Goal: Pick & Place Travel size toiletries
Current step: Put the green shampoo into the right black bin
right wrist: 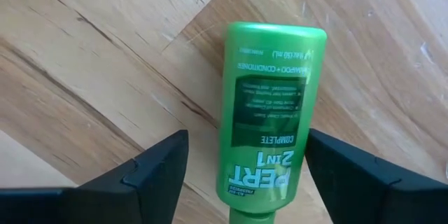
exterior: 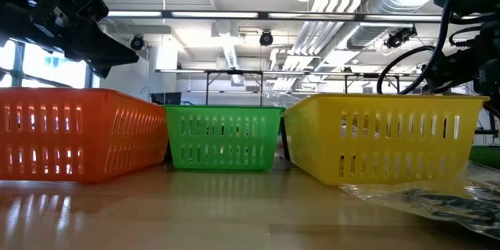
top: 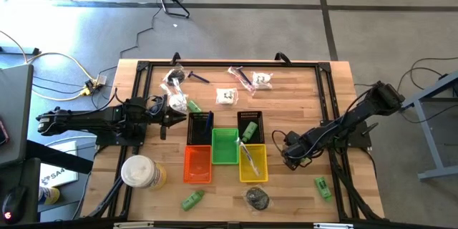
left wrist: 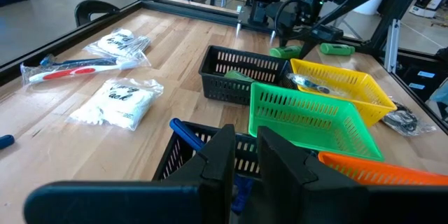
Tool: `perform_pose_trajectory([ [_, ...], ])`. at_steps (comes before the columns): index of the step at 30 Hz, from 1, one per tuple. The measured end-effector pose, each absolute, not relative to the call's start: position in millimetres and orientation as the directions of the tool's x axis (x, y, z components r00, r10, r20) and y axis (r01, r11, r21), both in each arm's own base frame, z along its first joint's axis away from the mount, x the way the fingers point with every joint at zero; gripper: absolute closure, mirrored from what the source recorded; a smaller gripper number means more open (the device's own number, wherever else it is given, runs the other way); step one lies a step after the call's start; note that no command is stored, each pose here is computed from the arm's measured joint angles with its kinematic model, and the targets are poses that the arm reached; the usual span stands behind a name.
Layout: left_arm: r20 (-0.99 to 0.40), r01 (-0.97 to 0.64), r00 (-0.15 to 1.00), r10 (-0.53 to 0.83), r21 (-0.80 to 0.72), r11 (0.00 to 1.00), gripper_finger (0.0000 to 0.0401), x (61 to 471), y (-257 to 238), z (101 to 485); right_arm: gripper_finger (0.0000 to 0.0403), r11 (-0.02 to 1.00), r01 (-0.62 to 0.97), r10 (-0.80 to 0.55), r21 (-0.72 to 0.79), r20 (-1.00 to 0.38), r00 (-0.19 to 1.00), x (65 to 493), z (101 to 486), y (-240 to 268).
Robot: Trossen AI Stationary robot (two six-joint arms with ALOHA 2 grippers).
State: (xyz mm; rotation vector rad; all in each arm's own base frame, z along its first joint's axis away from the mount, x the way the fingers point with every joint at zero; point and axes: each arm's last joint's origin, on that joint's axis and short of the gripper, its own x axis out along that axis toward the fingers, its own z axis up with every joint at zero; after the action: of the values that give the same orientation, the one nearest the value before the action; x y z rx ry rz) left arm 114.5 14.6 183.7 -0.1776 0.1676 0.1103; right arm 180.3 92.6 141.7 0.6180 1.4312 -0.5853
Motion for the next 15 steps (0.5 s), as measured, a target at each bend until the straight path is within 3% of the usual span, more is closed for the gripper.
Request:
perform_pose_trajectory([
  [15,-0.176,-0.123,0.98,0.094,-0.167,0.978,0.034,114.5,14.6,183.7,0.022,0.711,0.701,0.007,0.056,-0.997,0.073,181.9,141.9,93.4],
])
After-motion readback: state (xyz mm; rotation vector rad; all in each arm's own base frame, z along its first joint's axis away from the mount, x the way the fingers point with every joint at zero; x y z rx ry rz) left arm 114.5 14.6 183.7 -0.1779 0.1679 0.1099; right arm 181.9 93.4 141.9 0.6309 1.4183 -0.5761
